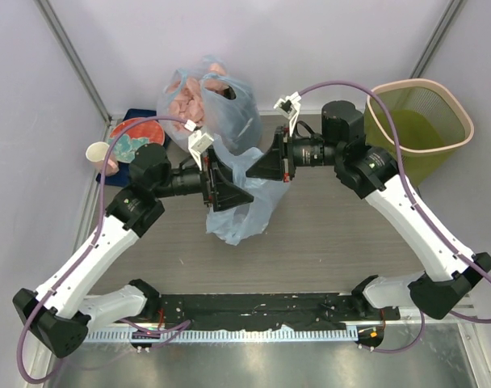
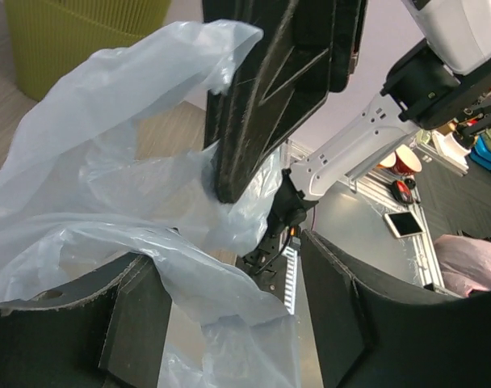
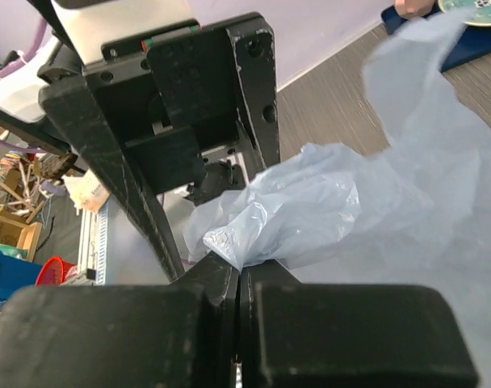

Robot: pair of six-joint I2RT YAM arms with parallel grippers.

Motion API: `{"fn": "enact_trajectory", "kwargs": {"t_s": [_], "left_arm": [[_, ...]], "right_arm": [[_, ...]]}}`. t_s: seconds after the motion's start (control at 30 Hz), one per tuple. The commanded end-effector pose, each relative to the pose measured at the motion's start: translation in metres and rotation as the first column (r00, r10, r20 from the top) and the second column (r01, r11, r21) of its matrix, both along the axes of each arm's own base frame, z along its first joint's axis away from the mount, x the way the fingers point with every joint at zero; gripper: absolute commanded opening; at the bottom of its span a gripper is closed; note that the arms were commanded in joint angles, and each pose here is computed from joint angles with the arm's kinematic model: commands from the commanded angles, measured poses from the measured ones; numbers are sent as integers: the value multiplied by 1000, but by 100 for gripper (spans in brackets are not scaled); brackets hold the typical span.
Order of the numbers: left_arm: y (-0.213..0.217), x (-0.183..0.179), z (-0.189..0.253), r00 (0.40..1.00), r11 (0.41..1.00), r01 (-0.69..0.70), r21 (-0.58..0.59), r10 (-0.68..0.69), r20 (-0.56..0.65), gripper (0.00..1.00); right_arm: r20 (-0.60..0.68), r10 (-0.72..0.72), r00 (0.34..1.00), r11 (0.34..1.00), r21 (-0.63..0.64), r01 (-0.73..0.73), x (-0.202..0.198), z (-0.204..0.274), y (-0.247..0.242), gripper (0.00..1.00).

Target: Put the trash bags into the trash bin

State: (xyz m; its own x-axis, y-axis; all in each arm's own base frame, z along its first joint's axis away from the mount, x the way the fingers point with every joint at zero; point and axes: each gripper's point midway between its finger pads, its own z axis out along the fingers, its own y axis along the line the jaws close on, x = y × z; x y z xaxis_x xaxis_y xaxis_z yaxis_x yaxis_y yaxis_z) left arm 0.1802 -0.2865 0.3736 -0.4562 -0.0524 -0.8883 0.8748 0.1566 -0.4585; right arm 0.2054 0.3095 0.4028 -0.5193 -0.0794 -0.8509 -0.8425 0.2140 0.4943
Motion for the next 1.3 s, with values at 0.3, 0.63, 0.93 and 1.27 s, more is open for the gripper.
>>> {"fn": "enact_trajectory", "kwargs": {"t_s": [0.3, 0.63, 0.93, 1.27], "left_arm": [[-11, 20, 14, 979, 991, -109, -72, 119, 164, 64], [9, 29, -13, 975, 978, -210, 2, 210, 70, 0], [70, 43, -27, 938, 934, -346, 84, 342, 61, 0], [89, 61, 7, 917, 916, -398, 50, 395, 57, 0]], "right_arm": [[-38, 33, 999, 997, 76, -30, -3, 10, 17, 1], [10, -77, 997, 995, 70, 76, 25, 30, -4, 49], [422, -491, 762, 655, -397, 643, 96, 11, -186, 76], [515, -455, 726, 110, -777, 620, 101, -40, -327, 87]]}}
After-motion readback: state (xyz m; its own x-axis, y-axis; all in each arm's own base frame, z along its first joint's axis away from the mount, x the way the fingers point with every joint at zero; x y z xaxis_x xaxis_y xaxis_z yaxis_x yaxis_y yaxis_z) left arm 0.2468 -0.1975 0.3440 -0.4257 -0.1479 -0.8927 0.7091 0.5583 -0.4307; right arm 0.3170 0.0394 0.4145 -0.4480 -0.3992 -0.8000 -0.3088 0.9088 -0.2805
